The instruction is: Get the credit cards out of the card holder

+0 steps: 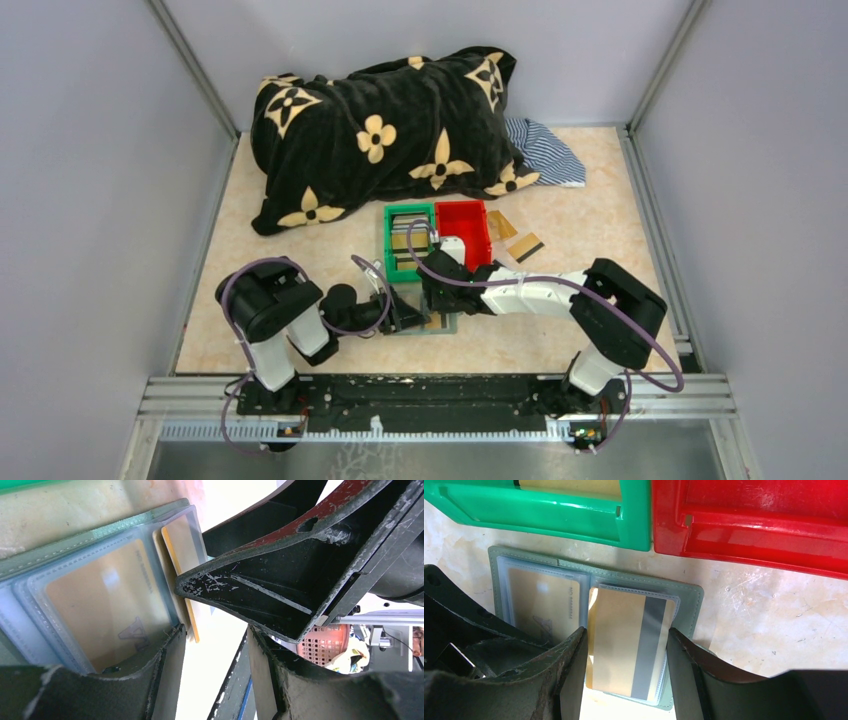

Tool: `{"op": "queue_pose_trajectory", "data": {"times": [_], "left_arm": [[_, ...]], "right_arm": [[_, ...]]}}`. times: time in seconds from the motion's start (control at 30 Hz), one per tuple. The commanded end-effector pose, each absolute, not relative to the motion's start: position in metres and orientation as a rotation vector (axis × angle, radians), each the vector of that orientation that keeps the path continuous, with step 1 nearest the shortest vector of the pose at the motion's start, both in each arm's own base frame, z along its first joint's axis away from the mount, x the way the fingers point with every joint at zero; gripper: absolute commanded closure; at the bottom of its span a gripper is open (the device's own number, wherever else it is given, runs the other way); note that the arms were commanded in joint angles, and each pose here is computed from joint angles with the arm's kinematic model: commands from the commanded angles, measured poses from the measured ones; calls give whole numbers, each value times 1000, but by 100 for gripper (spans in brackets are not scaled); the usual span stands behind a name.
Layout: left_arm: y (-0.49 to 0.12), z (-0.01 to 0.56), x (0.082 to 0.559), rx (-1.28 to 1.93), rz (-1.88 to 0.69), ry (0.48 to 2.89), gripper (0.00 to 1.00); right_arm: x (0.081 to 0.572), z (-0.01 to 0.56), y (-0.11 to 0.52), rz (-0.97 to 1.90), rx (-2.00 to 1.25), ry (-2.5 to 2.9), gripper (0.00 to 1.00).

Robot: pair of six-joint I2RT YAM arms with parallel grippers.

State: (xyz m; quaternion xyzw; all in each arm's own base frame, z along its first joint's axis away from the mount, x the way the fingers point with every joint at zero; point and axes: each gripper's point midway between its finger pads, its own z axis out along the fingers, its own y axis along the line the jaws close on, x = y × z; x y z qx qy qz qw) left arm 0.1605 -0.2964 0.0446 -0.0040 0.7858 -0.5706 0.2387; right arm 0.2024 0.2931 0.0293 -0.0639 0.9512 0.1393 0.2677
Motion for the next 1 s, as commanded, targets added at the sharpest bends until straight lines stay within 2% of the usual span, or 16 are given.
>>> {"op": "queue_pose_trajectory", "data": {"times": [0.0, 0.97], "left_arm": [[-302, 63, 168, 5, -1609, 2061, 45], [-300, 62, 166, -31, -1641, 2049, 45]], "right_arm": [[205, 43, 314, 458, -189, 2525, 100], [204, 41, 315, 461, -192, 2531, 100]]}}
